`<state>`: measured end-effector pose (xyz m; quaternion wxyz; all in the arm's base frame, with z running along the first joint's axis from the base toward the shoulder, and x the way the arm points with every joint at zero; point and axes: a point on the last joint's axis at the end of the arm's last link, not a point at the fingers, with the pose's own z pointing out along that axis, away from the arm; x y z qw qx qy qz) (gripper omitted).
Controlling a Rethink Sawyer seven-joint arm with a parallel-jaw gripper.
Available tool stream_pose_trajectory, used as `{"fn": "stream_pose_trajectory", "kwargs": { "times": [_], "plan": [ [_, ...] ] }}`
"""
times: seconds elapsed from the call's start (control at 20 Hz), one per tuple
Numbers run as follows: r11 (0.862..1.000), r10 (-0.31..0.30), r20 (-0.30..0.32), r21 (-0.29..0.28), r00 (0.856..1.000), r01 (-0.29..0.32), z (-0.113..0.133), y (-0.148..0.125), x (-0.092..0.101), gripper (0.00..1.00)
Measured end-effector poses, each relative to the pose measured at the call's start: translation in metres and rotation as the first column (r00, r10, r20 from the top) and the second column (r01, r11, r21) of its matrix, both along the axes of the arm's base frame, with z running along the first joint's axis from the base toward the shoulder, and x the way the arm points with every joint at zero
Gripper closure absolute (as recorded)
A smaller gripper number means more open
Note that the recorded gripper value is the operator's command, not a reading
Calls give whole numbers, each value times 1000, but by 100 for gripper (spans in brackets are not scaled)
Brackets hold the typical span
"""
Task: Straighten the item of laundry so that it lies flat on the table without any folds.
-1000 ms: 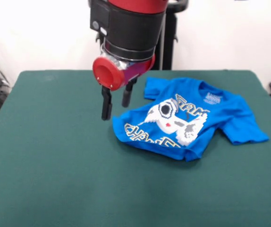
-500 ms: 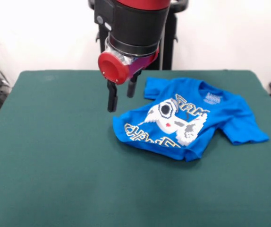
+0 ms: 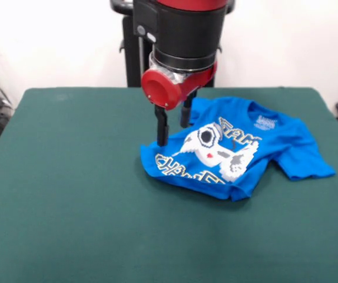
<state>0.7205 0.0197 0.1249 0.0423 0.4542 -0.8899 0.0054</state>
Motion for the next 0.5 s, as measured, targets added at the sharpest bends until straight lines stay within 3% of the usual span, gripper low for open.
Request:
{"fn": "stream_pose_trajectory", "kwargs": {
  "times": [0.2, 0.5],
  "plan": [
    [999, -19, 31, 47, 999, 18, 5, 8, 3, 0],
    [998, -20, 38, 59, 999, 18, 4, 11, 5, 0]
  ]
}}
